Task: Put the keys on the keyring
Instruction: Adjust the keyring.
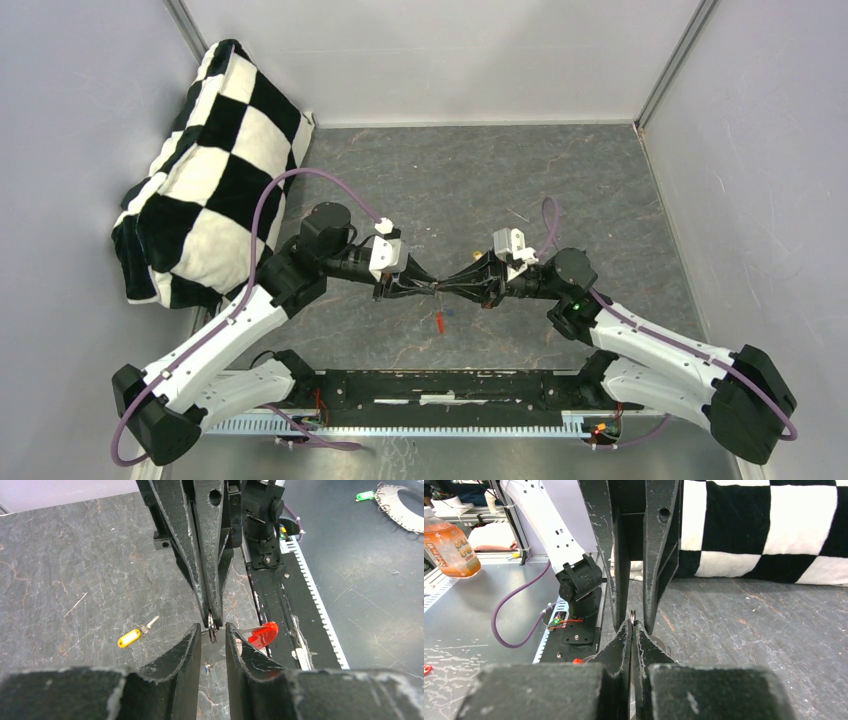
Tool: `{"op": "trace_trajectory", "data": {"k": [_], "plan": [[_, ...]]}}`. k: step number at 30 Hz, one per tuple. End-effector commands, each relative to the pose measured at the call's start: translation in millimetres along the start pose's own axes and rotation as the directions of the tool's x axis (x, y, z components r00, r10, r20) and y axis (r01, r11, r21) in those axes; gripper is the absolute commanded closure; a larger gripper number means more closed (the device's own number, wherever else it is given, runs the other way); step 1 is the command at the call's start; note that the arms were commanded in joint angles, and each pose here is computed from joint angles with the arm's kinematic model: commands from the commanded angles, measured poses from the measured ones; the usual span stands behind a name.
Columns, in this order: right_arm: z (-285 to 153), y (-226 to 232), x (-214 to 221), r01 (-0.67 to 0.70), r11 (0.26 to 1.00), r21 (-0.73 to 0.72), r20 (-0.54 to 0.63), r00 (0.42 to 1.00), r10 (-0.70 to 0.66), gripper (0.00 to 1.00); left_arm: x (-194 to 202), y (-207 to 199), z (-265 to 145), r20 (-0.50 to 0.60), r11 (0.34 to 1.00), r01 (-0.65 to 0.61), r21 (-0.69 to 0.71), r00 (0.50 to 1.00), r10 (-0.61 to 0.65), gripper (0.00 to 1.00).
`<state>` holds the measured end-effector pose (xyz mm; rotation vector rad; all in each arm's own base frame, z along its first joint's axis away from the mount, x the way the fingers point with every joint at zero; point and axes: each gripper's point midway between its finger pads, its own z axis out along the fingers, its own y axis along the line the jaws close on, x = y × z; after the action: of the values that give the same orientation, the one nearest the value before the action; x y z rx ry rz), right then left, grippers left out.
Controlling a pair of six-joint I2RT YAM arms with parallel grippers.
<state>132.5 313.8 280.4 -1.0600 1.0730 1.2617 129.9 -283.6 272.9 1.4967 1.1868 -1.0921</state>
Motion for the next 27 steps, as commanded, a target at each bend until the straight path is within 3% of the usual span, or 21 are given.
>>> {"op": "trace_trajectory", "data": {"k": [1, 4, 6, 9, 12, 15, 24, 27], "plan": [[1.8, -0.1, -16.5, 0.026, 1.000, -0.002, 0.065, 0.998, -0.025, 1.00, -14.6, -11.3, -1.5, 0.049, 0.999, -0.001, 0.045, 0.999, -0.002, 0.72], [1.3, 0.0, -17.7, 0.028, 1.000, 0.001, 0.070, 0.997, -0.028, 1.00, -7.9, -11.5, -1.7, 0.030, 0.999, -0.014, 0.045, 0.999, 0.012, 0.92], [0.7, -0.2, -17.0, 0.028, 1.000, 0.003, 0.067, 0.997, -0.029, 1.00, -3.4, -10.7, -1.8, 0.013, 0.999, -0.017, 0.042, 1.000, 0.017, 0.98], [-0.7, -0.9, -15.7, 0.032, 0.999, 0.013, 0.057, 0.998, -0.032, 0.99, 3.8, -9.0, -1.8, -0.017, 0.999, -0.008, 0.038, 1.000, 0.009, 0.97], [-1.7, -1.3, -18.0, 0.042, 0.999, 0.021, 0.061, 0.997, -0.043, 1.00, 5.3, -9.7, -2.1, -0.023, 0.999, 0.005, 0.036, 1.000, -0.004, 0.74], [-1.4, -0.6, -20.4, 0.043, 0.999, 0.018, 0.069, 0.997, -0.044, 1.00, 5.8, -10.7, -2.2, -0.021, 0.999, 0.016, 0.035, 1.000, -0.016, 0.67], [-0.8, 2.0, -19.8, 0.019, 1.000, 0.003, 0.077, 0.997, -0.019, 1.00, -4.6, -2.4, 1.0, 0.017, 0.999, 0.035, 0.005, 0.999, -0.035, 0.77], [-0.4, 1.6, -19.0, 0.018, 1.000, 0.003, 0.072, 0.997, -0.018, 1.00, -8.1, -1.4, 1.2, 0.026, 0.999, 0.032, 0.004, 0.999, -0.032, 0.84]]}}
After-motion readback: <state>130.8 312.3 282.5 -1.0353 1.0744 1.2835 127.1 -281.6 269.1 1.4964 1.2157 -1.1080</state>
